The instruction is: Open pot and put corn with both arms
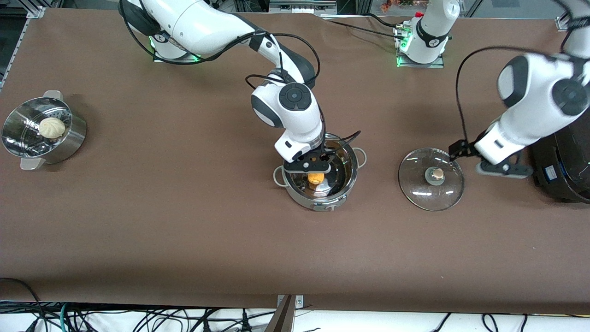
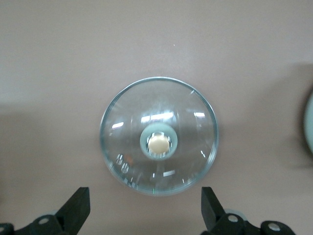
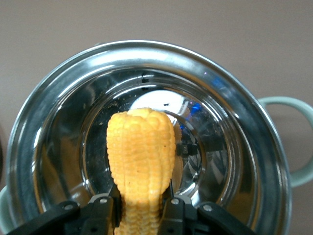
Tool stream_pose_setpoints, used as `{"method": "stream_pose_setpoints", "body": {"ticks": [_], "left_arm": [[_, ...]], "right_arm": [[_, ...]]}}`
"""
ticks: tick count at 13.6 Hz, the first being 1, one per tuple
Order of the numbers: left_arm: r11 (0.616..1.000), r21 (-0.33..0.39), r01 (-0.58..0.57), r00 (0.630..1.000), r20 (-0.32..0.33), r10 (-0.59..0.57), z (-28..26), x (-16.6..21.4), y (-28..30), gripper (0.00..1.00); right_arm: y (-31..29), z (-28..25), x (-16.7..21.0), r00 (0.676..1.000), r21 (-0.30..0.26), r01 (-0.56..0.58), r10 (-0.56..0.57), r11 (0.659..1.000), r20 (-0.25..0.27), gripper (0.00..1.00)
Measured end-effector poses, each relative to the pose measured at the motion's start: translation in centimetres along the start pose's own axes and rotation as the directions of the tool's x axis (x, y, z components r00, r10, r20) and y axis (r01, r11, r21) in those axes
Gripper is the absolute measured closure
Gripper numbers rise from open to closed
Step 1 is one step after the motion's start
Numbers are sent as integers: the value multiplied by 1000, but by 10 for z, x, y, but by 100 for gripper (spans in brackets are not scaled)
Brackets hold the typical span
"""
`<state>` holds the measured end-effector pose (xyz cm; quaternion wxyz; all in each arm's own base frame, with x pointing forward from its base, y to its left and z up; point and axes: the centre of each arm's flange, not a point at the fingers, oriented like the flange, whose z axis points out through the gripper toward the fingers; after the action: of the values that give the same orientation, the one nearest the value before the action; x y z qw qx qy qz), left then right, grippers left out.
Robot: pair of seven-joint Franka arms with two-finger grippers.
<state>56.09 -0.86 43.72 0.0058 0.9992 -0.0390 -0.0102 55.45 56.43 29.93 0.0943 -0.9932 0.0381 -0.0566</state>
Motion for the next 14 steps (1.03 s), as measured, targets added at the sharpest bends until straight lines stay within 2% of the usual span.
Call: {"method": "stream_pose_setpoints", "body": {"ticks": [2, 3, 5, 8, 11, 14], "left_arm": [[1000, -4, 11, 999, 50, -11, -67, -23, -4, 0], [1000, -4, 17, 998, 58, -17, -97, -31, -7, 0], [1000, 6, 25, 998, 57, -25, -137, -38, -12, 0], [999, 15, 32, 998, 55, -33, -161, -39, -17, 0], [999, 14, 46, 998, 47, -47, -172, -37, -24, 0], [999, 14, 49, 997, 58, -50, -173, -37, -26, 0]], "right_arm": [[2, 8, 0, 1000, -3, -2, 2, 1000, 3, 62], [3, 9, 0, 1000, -4, -2, 2, 1000, 4, 56], [2, 7, 1, 1000, -1, -2, 2, 1000, 1, 37], [0, -6, 7, 1000, 0, -1, 1, 1000, -9, 2], [11, -43, 17, 996, -81, 91, -90, 993, 20, 0], [72, -129, 63, 971, -195, 235, -221, 952, 94, 0]]}}
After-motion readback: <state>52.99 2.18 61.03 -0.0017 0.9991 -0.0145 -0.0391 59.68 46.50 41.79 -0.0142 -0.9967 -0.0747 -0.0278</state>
